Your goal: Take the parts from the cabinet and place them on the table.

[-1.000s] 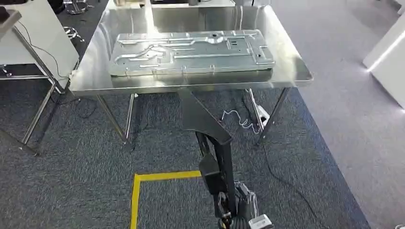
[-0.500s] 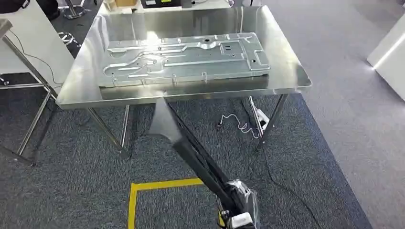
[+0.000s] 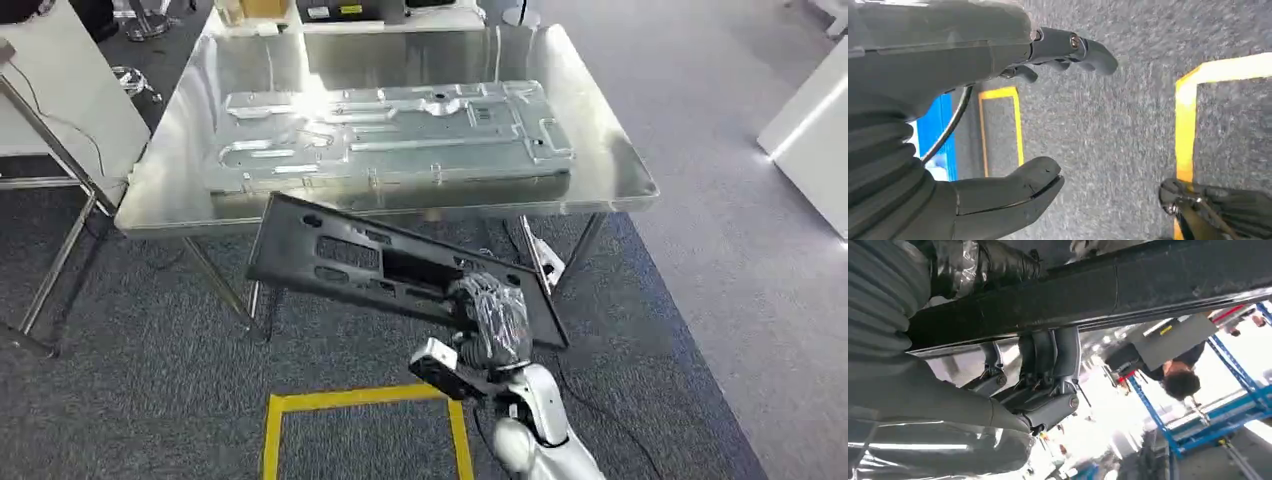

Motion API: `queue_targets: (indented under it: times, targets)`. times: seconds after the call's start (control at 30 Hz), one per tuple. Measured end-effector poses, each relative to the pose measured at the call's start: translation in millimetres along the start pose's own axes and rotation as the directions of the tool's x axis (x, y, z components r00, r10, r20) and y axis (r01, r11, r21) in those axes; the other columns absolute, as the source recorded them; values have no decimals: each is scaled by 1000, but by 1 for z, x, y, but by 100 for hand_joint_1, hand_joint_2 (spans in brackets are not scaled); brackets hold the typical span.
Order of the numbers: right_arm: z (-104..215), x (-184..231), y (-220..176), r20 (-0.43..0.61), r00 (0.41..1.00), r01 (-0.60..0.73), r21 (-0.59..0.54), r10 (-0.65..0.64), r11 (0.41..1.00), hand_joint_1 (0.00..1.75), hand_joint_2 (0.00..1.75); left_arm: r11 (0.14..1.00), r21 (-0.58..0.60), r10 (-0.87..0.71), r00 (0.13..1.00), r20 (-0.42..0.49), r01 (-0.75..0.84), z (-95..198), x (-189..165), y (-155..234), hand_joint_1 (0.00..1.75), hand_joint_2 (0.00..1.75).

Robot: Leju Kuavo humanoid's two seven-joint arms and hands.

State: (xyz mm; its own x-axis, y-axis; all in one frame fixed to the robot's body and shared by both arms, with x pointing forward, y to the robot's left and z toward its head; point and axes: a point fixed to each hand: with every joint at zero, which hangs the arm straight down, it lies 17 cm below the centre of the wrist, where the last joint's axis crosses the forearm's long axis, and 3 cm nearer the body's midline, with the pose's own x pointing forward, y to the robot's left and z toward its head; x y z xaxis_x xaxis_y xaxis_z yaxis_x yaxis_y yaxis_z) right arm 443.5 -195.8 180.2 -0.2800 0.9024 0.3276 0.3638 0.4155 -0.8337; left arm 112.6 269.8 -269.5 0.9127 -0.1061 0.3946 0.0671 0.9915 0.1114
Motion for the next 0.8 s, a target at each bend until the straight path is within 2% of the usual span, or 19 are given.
queue_targets:
  times: [0.17,0.33,0.53,0.8]
  targets:
    - [-10,-19,11,-13,997,-79,48,80,996,175,175,999,-16,-30,1000,2,30,1,-1,-3,0,175]
    - [-55,-35,17,7,972,-236,88,236,968,175,175,996,-39,-76,997,17,76,0,6,-7,0,175]
    - [-99,-41,15,35,942,-337,105,335,936,175,175,993,-53,-104,994,21,105,-1,8,-10,0,175]
    - [-122,-38,29,85,910,-414,161,406,896,175,175,989,-65,-129,992,7,130,1,2,-11,0,175]
